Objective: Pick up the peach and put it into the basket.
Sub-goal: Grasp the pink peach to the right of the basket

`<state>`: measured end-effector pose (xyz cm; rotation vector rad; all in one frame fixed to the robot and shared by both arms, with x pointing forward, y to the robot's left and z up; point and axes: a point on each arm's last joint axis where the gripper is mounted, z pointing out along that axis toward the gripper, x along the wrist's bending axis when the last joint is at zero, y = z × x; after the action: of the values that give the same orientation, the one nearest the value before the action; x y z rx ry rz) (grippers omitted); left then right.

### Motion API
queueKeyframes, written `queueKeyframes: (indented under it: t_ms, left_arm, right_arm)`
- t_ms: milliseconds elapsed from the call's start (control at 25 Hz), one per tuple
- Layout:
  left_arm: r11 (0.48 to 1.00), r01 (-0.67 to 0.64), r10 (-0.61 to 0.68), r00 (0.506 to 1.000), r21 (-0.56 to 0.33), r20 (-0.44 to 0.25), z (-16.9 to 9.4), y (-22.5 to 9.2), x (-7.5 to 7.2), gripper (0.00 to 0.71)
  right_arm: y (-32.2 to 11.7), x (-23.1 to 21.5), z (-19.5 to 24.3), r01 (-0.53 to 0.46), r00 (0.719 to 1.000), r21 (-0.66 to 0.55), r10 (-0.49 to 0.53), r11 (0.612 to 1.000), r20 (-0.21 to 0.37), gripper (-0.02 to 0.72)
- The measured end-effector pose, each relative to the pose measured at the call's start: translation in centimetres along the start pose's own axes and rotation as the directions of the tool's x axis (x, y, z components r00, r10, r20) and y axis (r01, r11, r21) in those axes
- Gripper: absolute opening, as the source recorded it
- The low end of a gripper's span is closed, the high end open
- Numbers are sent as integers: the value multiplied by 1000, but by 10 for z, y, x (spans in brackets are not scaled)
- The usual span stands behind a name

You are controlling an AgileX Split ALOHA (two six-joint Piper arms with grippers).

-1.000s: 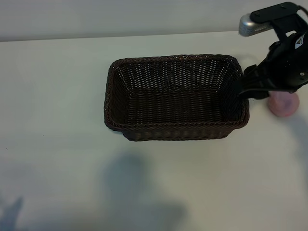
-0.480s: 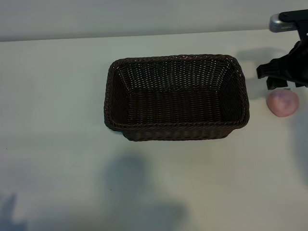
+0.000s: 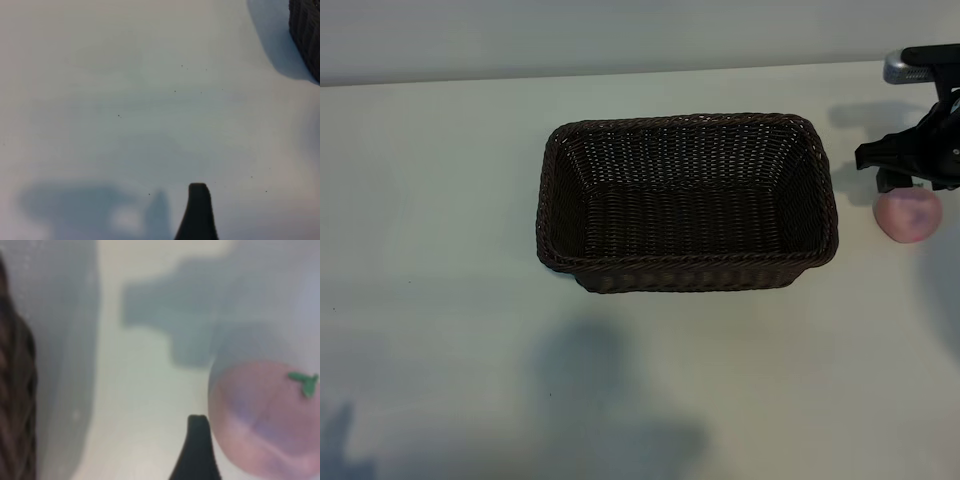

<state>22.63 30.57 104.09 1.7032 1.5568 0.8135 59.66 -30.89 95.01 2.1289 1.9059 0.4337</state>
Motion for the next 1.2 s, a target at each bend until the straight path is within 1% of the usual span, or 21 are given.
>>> queueKeyframes:
  t_ms: [200,360,440,480,560,680,760,800,880,920,1200]
  left_arm:
    - [1000,-1,1,1000,0,0,0,0,0,591]
    - [1000,-1,1,1000,0,0,0,0,0,591]
    - [1000,-1,1,1000,0,0,0,0,0,591]
    - [1000,-1,1,1000,0,0,0,0,0,591]
    - [1000,-1,1,1000,1,0,0,0,0,591]
    - [1000,-1,1,1000,1,0,0,0,0,591]
    - [1000,-1,1,1000,1,0,0,0,0,591]
    - [1000,-1,1,1000,1,0,0,0,0,591]
    - [1000,-1,1,1000,1,0,0,0,0,591]
    - [1000,-1,1,1000,1,0,0,0,0,591]
    - [1000,-1,1,1000,1,0,0,0,0,591]
  right_arm:
    - [1,-2,13,9,1000,-7,-9,1000,18,559]
    - [-2,-3,25,8,999,20,-9,1000,31,558]
    - [-4,-4,31,6,999,36,-7,999,37,545]
    - [-5,-5,33,4,999,41,-6,999,40,525]
    - [-5,-5,33,-2,999,43,0,999,45,453]
    - [-5,-6,33,-11,998,43,9,999,60,269]
    - [-6,-8,33,-15,997,45,12,999,73,128]
    - [-6,-8,33,-12,997,44,8,999,79,84]
    - [-6,-9,33,-7,996,46,3,999,87,49]
    - [-6,-9,33,-6,996,48,2,999,89,43]
    - [-5,-9,30,-7,996,54,2,999,95,40]
